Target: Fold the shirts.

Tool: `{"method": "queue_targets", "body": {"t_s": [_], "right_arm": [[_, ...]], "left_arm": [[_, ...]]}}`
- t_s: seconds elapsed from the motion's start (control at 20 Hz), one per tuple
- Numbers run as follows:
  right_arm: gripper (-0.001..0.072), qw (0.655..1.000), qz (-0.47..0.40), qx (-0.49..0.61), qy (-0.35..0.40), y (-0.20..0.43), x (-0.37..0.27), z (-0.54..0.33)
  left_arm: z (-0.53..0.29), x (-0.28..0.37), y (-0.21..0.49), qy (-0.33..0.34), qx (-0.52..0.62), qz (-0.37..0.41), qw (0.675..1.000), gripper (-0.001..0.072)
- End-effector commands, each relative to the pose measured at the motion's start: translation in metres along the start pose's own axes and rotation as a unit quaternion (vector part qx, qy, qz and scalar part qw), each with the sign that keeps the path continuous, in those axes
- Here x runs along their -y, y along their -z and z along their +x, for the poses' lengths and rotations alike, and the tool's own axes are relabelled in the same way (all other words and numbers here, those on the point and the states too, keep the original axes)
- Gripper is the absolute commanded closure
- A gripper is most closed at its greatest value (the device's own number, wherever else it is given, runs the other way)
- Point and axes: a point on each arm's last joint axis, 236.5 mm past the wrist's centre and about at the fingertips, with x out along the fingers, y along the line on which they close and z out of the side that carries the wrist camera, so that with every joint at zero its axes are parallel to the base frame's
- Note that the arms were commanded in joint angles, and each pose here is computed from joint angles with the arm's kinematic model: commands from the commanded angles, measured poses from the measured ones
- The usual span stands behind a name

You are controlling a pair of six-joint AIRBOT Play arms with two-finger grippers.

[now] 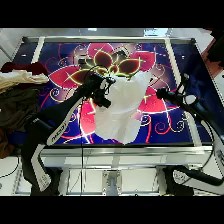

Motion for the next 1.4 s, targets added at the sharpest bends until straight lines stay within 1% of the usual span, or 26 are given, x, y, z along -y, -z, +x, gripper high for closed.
{"method": "queue_targets", "body": {"t_s": [0.0,0.15,0.2,0.4,0.55,0.85,0.95,1.05,1.1,1.15,1.25,1.35], "right_arm": [[0.0352,1.000,0.029,-0.003,-0.011,-0.022,-0.002,0.040],[0.0353,0.998,0.049,-0.004,-0.026,-0.043,-0.007,0.070],[0.0353,0.998,0.055,-0.019,-0.033,-0.041,-0.009,0.081],[0.0353,0.988,0.080,-0.116,-0.065,-0.015,-0.010,0.117],[0.0353,0.983,0.101,-0.137,-0.064,-0.006,-0.003,0.135],[0.0364,0.979,0.091,-0.165,-0.084,0.000,-0.016,0.140],[0.0365,0.974,0.089,-0.185,-0.091,0.009,-0.022,0.142],[0.0373,0.971,0.095,-0.200,-0.095,0.020,-0.028,0.146],[0.0434,0.970,0.094,-0.201,-0.096,0.022,-0.030,0.147],[0.0469,0.971,0.092,-0.201,-0.096,0.022,-0.031,0.147],[0.0681,0.970,0.096,-0.195,-0.106,0.017,-0.036,0.145],[0.0685,0.971,0.068,-0.193,-0.126,0.001,-0.046,0.134]], "left_arm": [[-0.001,-0.018,0.012,-0.036,-0.024,-0.001,0.999,0.0688],[-0.001,-0.018,0.010,-0.036,-0.022,-0.001,0.999,0.0688],[-0.001,-0.019,0.009,-0.036,-0.018,-0.001,0.999,0.0688],[-0.001,-0.018,0.006,-0.036,-0.012,-0.001,0.999,0.0688],[-0.001,-0.016,0.005,-0.031,-0.011,-0.002,0.999,0.0688],[0.000,0.002,-0.004,0.008,0.008,-0.009,1.000,0.0688],[-0.001,0.012,-0.009,0.029,0.018,-0.013,0.999,0.0688],[-0.001,0.016,-0.010,0.036,0.020,-0.015,0.999,0.0688],[-0.001,0.016,-0.010,0.036,0.020,-0.014,0.999,0.0688],[-0.001,0.015,-0.010,0.036,0.020,-0.013,0.999,0.0688],[-0.001,0.015,-0.009,0.035,0.019,-0.009,0.999,0.0688],[-0.004,0.001,-0.010,0.007,0.024,-0.005,1.000,0.0688]]}}
